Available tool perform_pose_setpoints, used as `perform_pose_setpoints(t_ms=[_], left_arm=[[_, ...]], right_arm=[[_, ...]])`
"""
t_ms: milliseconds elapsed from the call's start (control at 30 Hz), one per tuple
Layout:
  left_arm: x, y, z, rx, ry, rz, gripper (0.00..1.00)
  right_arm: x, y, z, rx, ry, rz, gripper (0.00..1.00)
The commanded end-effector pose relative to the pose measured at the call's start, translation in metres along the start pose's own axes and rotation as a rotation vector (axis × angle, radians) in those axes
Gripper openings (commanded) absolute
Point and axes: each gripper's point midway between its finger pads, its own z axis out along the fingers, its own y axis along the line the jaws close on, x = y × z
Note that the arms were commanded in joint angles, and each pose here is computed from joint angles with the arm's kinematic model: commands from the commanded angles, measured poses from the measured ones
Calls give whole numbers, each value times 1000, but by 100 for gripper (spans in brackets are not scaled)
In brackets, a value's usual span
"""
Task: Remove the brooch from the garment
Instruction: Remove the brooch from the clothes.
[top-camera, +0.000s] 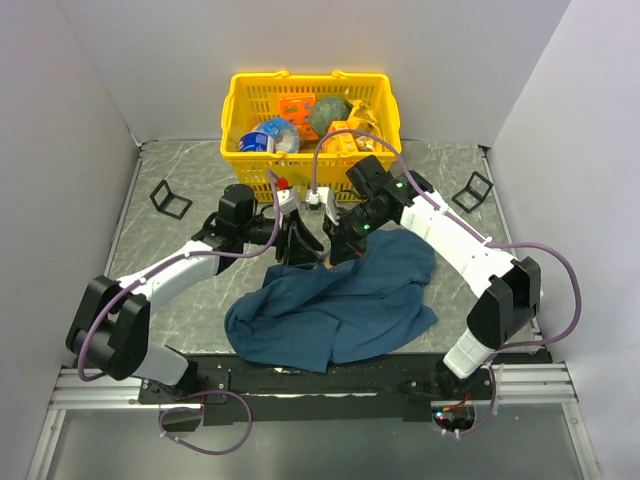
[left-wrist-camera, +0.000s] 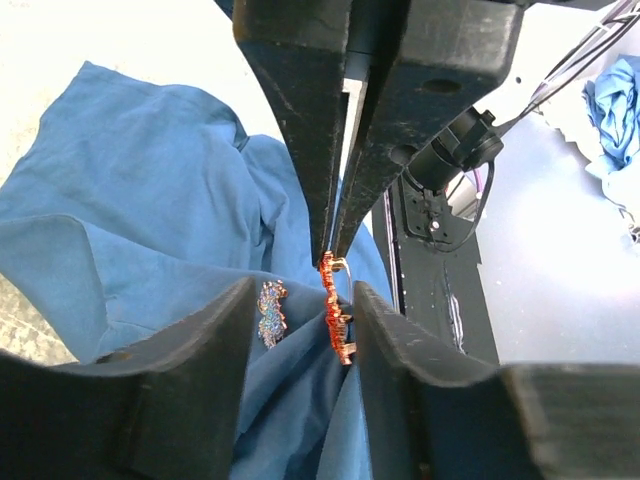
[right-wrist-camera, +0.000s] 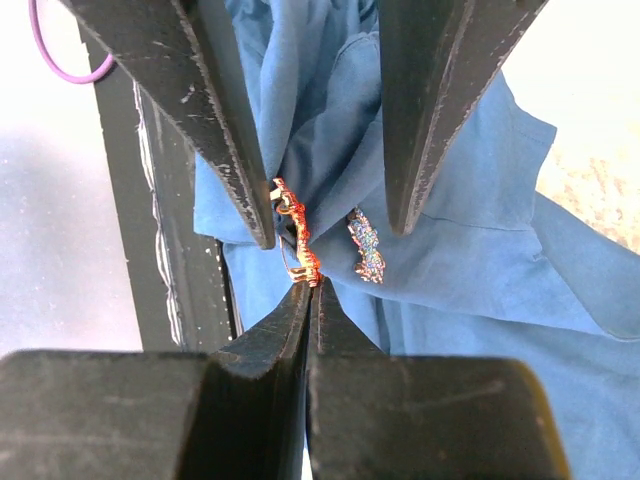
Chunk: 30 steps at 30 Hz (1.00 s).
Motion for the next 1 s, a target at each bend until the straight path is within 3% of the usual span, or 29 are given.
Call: perform_pose_setpoints(t_ms=[0, 33, 100, 267, 433, 467, 500, 700, 800, 967], left_arm=[[-11, -8, 1, 48, -22, 44, 44], [-11, -8, 1, 44, -21, 45, 40], [-11, -8, 1, 40, -23, 50, 21], [-10, -7, 1, 30, -20, 48, 1], [-12, -7, 0, 29, -24, 56, 1], [-12, -7, 0, 28, -26, 53, 1], [-13, -8, 0, 30, -27, 54, 1], [-19, -9, 0, 27, -41, 49, 1], [-24, -11, 0, 33, -54, 49, 1], [-37, -16, 1, 58, -79, 52, 1]], right_arm=[[-28, 13, -23, 22, -103, -71, 0], [-28, 12, -23, 23, -104, -67, 0], [-28, 12, -23, 23, -107, -68, 0], [-30, 11, -26, 30, -113, -72, 0], [-37, 9, -34, 35, -148, -89, 0], [-38, 8, -36, 37, -158, -92, 4], [-38, 8, -37, 38, -162, -97, 21], [-47, 7, -59, -9, -304, -159, 64], [-44, 4, -70, -48, -387, -184, 70], [-33, -13, -67, -60, -546, -181, 70]])
